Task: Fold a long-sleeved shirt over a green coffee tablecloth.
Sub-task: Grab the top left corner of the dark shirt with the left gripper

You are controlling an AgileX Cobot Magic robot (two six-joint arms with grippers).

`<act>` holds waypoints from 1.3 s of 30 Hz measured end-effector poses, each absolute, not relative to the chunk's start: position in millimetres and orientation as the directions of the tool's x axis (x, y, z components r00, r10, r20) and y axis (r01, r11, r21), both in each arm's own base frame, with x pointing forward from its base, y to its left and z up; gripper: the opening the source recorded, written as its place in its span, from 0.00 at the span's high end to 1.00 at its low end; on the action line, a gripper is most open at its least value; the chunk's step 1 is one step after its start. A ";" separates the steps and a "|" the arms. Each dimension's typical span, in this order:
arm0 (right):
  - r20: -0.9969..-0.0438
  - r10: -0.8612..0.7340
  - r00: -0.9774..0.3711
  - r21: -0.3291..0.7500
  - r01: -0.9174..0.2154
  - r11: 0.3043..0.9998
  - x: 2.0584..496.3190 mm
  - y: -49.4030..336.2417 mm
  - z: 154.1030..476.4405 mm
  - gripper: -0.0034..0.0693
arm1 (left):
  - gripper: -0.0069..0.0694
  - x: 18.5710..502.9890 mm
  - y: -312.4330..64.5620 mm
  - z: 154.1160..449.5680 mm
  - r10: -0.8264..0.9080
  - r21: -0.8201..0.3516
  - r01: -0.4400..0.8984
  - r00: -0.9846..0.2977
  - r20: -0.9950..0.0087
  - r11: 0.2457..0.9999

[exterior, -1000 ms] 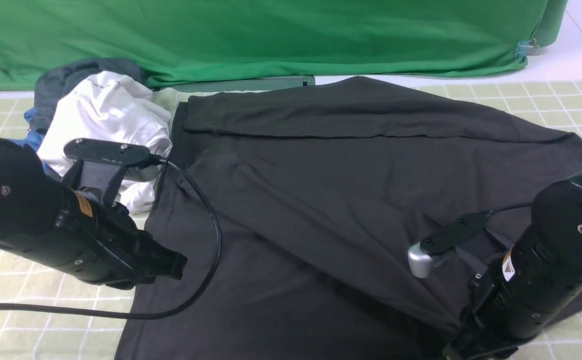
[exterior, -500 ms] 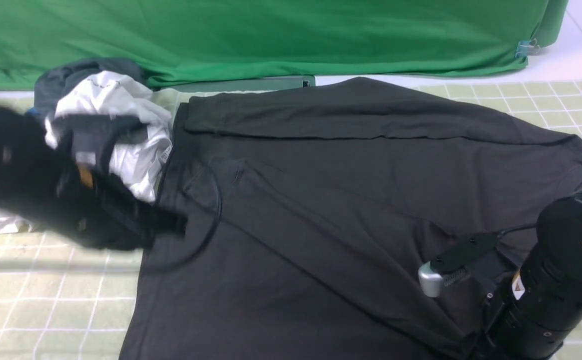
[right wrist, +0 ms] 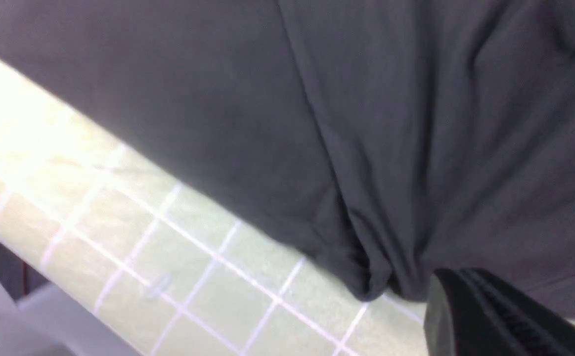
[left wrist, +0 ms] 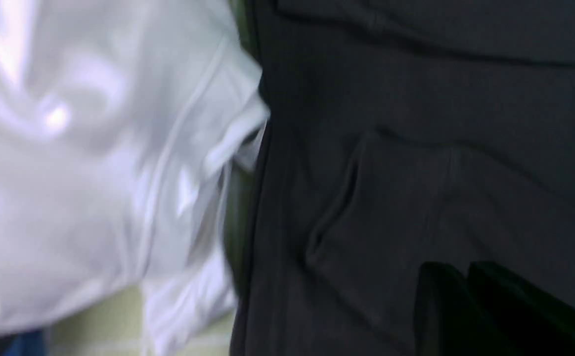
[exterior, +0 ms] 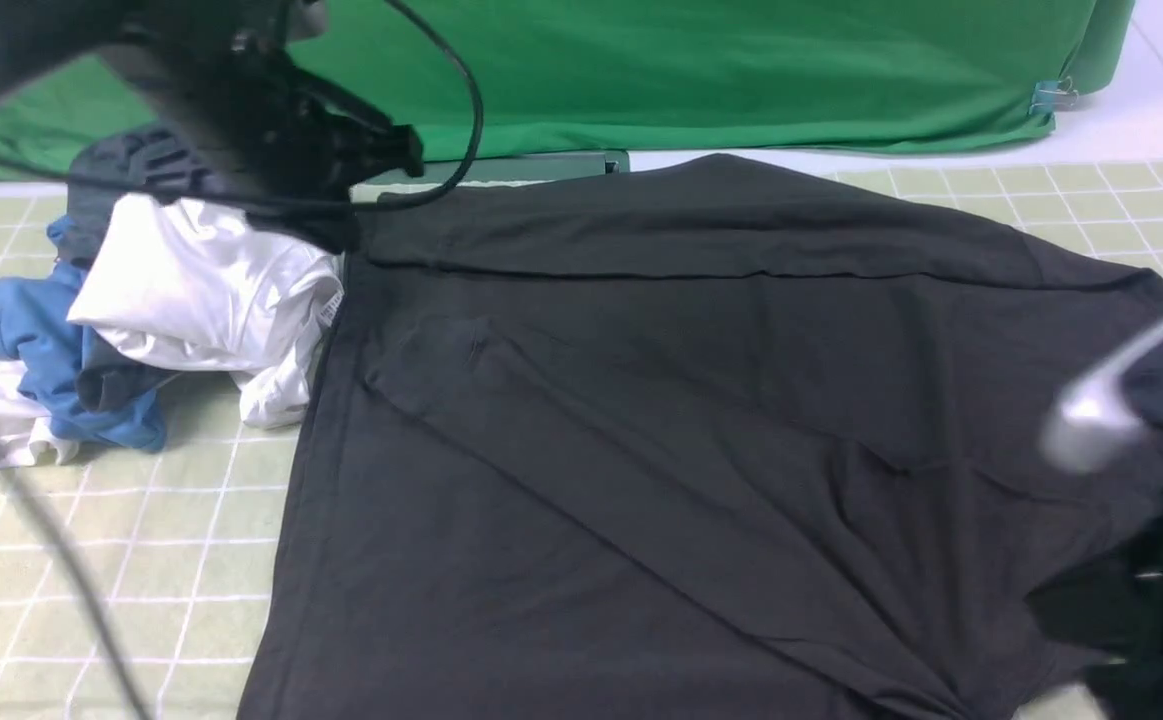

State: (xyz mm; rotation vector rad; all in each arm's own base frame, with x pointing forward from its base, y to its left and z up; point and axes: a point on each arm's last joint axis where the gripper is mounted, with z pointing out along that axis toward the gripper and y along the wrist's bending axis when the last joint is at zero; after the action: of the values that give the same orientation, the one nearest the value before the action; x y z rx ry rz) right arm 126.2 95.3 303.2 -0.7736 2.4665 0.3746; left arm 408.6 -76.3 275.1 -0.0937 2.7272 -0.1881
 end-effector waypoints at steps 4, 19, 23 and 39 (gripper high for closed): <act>-0.604 -0.428 -0.673 0.101 -0.597 0.796 116.3 88.9 312.5 0.95 | 0.72 434.6 -81.1 256.8 -0.099 -0.148 -0.045 -0.920 -0.380 0.988; -0.578 -0.419 -0.700 0.119 -0.580 0.806 110.6 85.5 312.3 0.95 | 0.22 515.3 -95.1 169.6 -0.290 -0.233 -0.212 -0.878 -0.381 0.949; -0.577 -0.418 -0.701 0.120 -0.579 0.806 110.5 85.5 312.3 0.95 | 0.24 519.1 -95.4 164.1 -0.293 -0.234 -0.215 -0.877 -0.381 0.948; -0.578 -0.421 -0.699 0.113 -0.579 0.807 110.8 85.1 312.2 0.94 | 0.88 518.0 -79.0 166.6 -0.208 -0.206 -0.148 -0.927 -0.313 0.967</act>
State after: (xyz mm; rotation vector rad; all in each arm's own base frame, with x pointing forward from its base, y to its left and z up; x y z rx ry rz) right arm 110.8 85.1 312.2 -0.7384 2.4483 0.3896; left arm 518.0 -79.0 166.6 -0.2587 2.7793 -0.2549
